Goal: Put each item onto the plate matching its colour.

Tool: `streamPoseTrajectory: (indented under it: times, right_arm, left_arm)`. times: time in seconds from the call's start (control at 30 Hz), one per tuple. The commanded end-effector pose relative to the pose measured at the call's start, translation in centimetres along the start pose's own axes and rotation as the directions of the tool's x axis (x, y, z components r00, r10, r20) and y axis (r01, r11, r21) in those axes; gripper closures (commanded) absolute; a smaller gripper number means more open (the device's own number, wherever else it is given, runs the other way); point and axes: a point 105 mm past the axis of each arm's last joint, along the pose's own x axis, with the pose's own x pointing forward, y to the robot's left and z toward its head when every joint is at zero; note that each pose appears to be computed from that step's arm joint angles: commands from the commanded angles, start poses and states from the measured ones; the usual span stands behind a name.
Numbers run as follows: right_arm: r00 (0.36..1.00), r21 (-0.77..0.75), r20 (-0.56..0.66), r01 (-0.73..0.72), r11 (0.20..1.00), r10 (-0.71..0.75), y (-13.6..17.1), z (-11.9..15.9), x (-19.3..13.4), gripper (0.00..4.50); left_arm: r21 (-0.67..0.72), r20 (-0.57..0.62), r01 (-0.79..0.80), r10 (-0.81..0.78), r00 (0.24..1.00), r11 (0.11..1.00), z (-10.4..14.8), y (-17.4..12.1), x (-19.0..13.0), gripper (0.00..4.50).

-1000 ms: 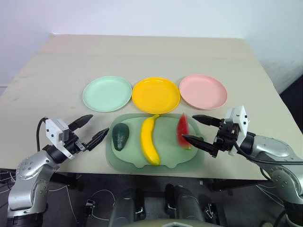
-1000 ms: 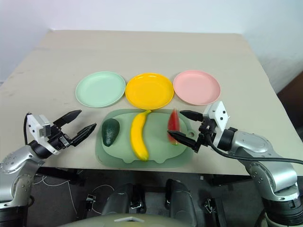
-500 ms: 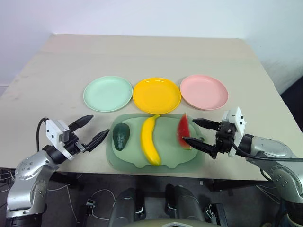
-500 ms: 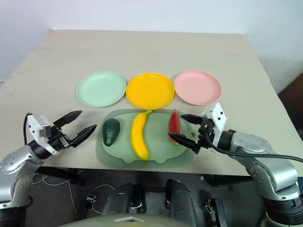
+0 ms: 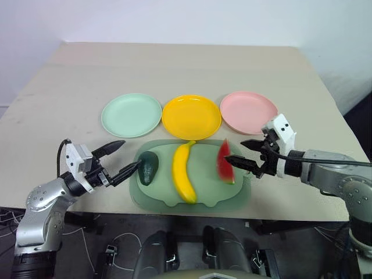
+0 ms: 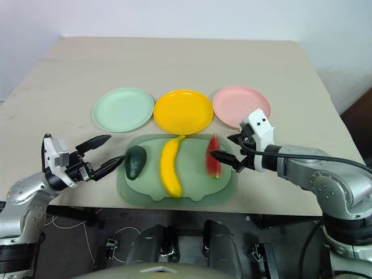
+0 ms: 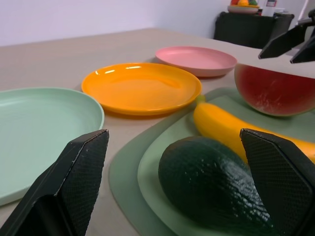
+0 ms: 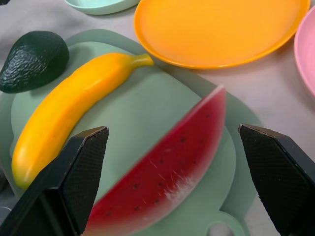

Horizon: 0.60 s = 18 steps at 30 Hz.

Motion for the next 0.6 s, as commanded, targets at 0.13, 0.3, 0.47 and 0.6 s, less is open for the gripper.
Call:
streamPoseTrajectory:
  times: [0.13,0.3,0.47,0.6]
  right_arm:
    - [0.999,0.091,-0.009,-0.040,0.995,0.041,0.9,0.6,0.8,0.00]
    - [0.999,0.134,-0.042,-0.009,0.991,0.015,0.9,0.4,2.2,0.00]
    - [0.992,0.163,-0.109,0.073,0.984,-0.055,-0.1,-0.4,3.0,0.00]
    - [0.983,0.134,-0.162,0.102,0.986,-0.080,-0.1,-1.3,3.4,0.00]
  left_arm:
    - [0.030,0.014,0.039,-0.039,0.999,0.999,0.1,-0.2,0.2,0.02]
    - [0.030,0.014,0.037,-0.038,0.999,0.999,-0.2,0.1,0.1,0.02]
    - [0.031,0.020,0.031,-0.032,0.999,0.999,-0.5,0.3,0.1,0.02]
    - [0.033,0.025,0.028,-0.029,0.999,0.999,-0.4,0.4,0.2,0.02]
